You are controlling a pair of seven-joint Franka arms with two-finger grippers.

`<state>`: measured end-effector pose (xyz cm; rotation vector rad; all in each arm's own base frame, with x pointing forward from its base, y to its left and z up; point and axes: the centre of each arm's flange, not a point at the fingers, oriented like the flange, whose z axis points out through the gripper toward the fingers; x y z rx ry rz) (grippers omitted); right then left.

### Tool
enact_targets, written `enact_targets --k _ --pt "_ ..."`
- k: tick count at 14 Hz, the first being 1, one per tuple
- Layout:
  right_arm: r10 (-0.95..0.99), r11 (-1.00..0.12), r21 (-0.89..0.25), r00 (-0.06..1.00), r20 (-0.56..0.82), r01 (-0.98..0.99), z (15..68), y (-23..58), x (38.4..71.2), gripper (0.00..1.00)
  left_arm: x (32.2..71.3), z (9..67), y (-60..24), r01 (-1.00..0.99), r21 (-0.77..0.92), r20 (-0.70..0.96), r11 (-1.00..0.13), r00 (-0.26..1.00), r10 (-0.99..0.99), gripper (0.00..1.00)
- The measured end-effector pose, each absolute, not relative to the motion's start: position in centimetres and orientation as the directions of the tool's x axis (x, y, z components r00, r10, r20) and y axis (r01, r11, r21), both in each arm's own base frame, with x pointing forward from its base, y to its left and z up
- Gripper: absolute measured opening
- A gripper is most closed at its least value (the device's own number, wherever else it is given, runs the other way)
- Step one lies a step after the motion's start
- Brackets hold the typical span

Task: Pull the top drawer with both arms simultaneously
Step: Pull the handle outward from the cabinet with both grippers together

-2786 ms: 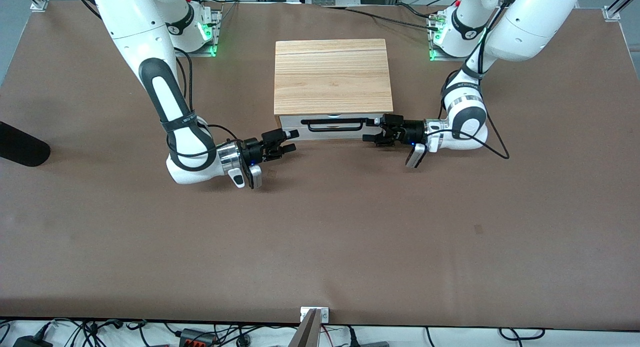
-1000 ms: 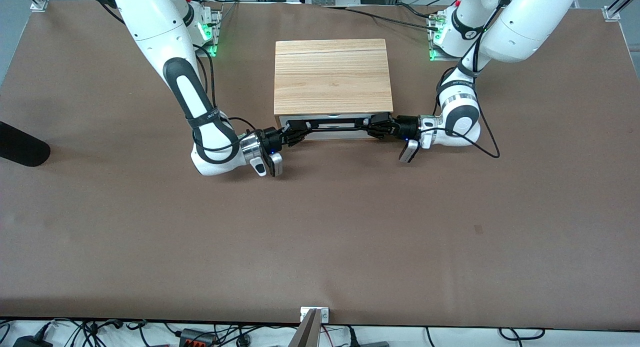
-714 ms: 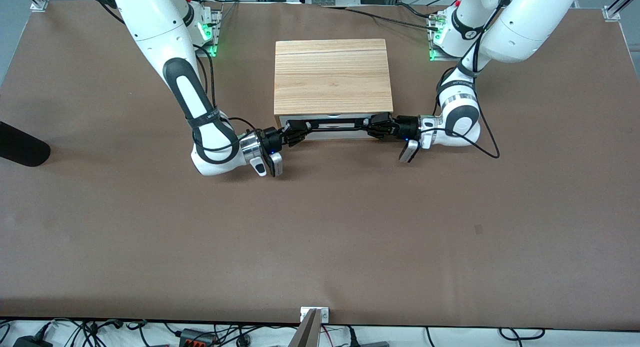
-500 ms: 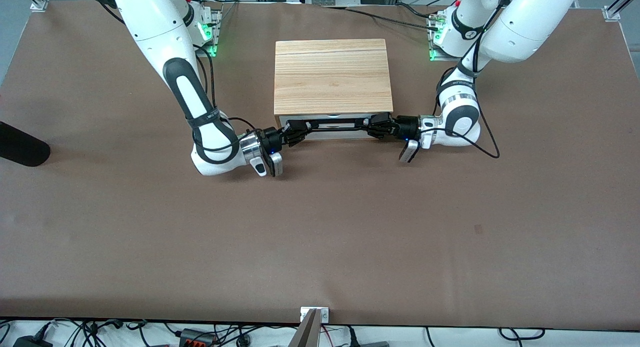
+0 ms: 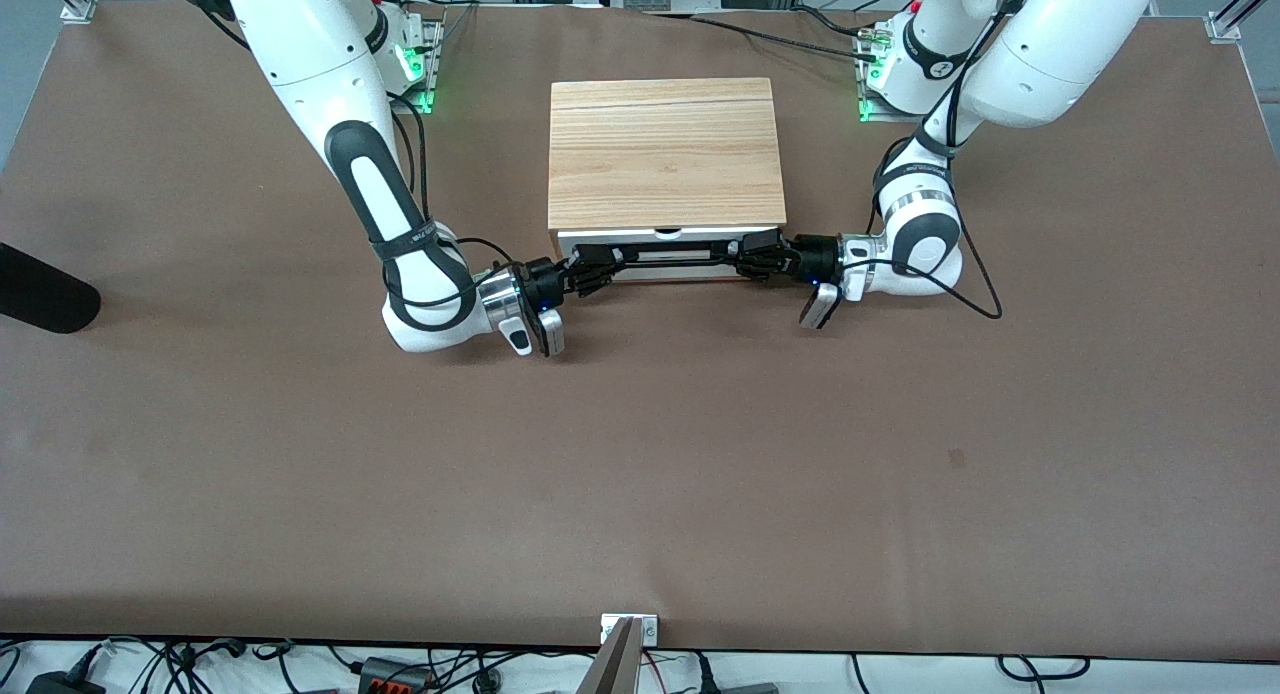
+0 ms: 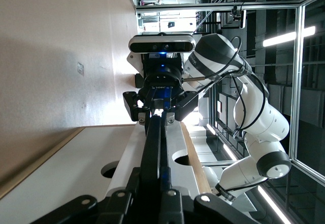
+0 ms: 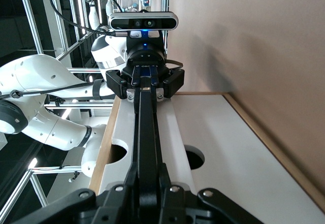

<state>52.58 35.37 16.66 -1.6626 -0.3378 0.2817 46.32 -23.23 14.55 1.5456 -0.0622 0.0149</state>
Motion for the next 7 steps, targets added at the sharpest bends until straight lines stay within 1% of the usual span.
enact_targets --k 7 --pt "0.343 -0.077 -0.992 0.937 0.066 0.099 16.6 35.5 57.0 0.18 50.7 14.4 -22.8 -0.072 0.996 0.072 0.046 0.997 0.011 0.18"
